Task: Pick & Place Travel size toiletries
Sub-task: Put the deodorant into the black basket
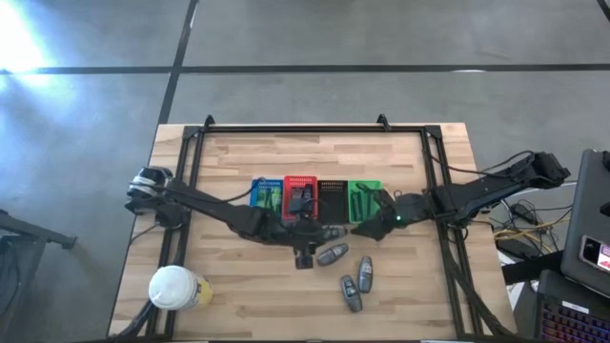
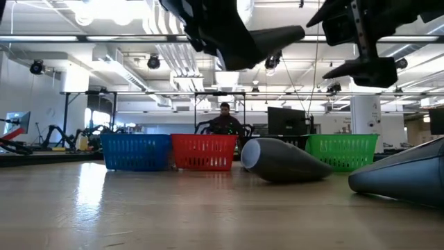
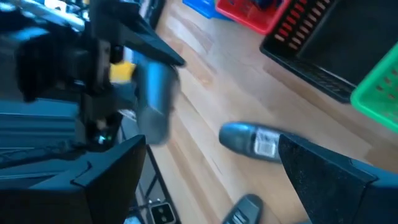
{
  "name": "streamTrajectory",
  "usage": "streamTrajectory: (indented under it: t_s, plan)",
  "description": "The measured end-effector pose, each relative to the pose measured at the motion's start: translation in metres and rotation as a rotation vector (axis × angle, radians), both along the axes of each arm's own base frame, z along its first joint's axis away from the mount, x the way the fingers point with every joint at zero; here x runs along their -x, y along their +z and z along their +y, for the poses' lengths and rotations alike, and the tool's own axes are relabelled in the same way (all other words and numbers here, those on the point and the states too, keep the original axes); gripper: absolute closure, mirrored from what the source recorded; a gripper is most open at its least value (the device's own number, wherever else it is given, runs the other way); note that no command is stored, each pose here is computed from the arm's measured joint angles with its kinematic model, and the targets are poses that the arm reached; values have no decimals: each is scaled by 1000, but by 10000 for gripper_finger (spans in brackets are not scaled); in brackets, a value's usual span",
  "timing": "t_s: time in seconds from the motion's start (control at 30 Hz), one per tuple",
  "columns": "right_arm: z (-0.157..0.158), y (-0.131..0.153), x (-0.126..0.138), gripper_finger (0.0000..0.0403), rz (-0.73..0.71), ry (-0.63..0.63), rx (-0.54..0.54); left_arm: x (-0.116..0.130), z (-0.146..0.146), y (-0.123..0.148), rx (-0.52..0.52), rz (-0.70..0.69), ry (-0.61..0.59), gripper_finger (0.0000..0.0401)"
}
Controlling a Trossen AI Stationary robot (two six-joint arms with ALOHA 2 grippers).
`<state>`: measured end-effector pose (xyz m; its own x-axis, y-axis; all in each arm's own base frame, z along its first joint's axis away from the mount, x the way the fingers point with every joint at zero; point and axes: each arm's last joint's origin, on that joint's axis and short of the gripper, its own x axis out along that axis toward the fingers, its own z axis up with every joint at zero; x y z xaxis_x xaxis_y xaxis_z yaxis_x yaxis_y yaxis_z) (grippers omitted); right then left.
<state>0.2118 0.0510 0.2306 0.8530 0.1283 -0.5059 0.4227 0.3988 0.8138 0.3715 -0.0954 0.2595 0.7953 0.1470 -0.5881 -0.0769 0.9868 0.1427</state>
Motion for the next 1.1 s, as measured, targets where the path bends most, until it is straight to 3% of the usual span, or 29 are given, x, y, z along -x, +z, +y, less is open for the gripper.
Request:
streamTrajectory:
  t_s: [0.47, 0.67, 1.1]
  plan:
    - [-2, 2, -2, 39, -23, -23, 4, -45, 17, 5, -50, -20, -27, 195]
    - [-2, 2, -2, 43, -20, -36, -11, -53, 19, 5, -51, -31, -22, 195]
    - [-1, 5, -3, 158, -60, -35, -21, -53, 19, 4, -33, -36, -16, 195]
